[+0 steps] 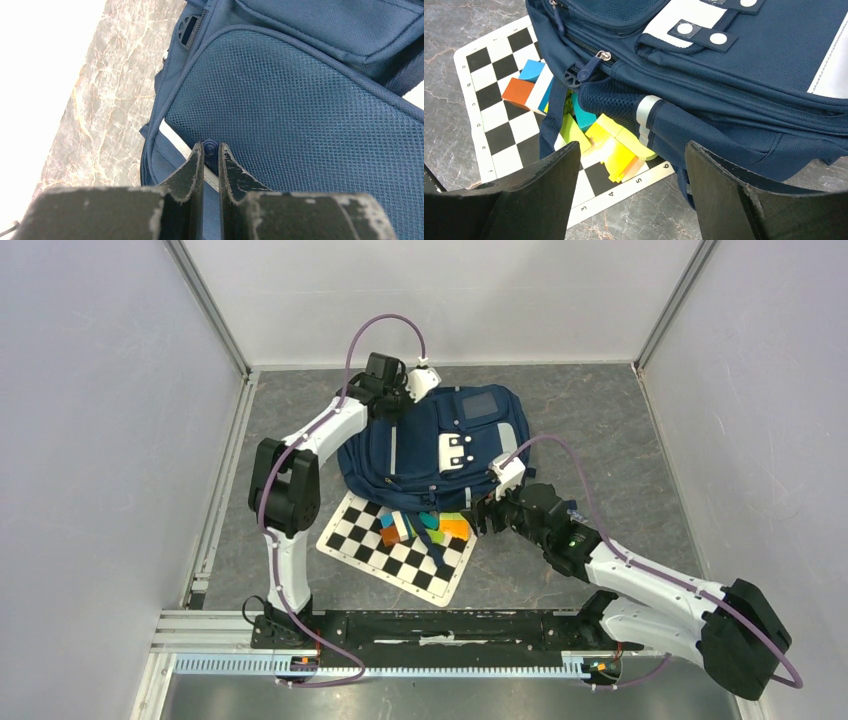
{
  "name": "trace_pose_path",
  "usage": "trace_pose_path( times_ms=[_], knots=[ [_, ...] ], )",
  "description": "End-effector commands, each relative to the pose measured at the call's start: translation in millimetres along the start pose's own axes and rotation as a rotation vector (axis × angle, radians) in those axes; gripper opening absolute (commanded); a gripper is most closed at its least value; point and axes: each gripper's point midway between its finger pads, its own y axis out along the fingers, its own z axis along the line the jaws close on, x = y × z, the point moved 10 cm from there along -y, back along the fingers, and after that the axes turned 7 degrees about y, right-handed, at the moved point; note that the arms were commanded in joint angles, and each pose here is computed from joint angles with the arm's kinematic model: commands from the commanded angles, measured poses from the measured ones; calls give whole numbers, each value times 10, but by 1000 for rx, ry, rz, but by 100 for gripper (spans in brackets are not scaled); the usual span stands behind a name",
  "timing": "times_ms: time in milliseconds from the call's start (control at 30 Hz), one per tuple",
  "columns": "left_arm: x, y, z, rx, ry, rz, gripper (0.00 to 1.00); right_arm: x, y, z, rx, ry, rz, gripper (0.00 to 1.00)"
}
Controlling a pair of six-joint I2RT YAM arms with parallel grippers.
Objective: Pack the student bag
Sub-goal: Unzip the student bag at the center of the board.
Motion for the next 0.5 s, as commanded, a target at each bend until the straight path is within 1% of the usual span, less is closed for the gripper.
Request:
trace_pose_path(
  times_ms=[0, 100, 133, 167, 200, 233, 267, 300, 333, 467],
  knots=[
    [233, 33, 263, 74, 68, -94, 2, 280, 27, 73, 37, -15, -96, 81],
    [209, 61, 257, 84, 24, -71, 2, 260, 16, 67, 36, -11, -93, 81],
    [211, 49, 247, 86, 2, -70, 4, 253, 11, 67, 36, -11, -93, 81],
    [214, 18, 244, 94, -32, -71, 12, 249, 1, 68, 37, -9, -94, 81],
    [226, -20, 230, 101, -66, -75, 25, 249, -6, 67, 37, -7, -95, 81],
    [229, -59, 220, 110, -97, -79, 36, 249, -14, 67, 37, -5, -95, 81],
    [248, -127, 210, 122, -131, -85, 43, 257, -25, 71, 39, -5, -98, 82],
    [264, -180, 202, 136, -164, -91, 56, 265, -38, 70, 38, -2, -102, 82],
    [284, -253, 192, 148, -204, -97, 64, 272, -53, 70, 37, 0, -105, 82],
    [300, -527, 87, 155, -382, -78, 76, 272, -101, 72, 39, 8, -106, 82]
  ],
)
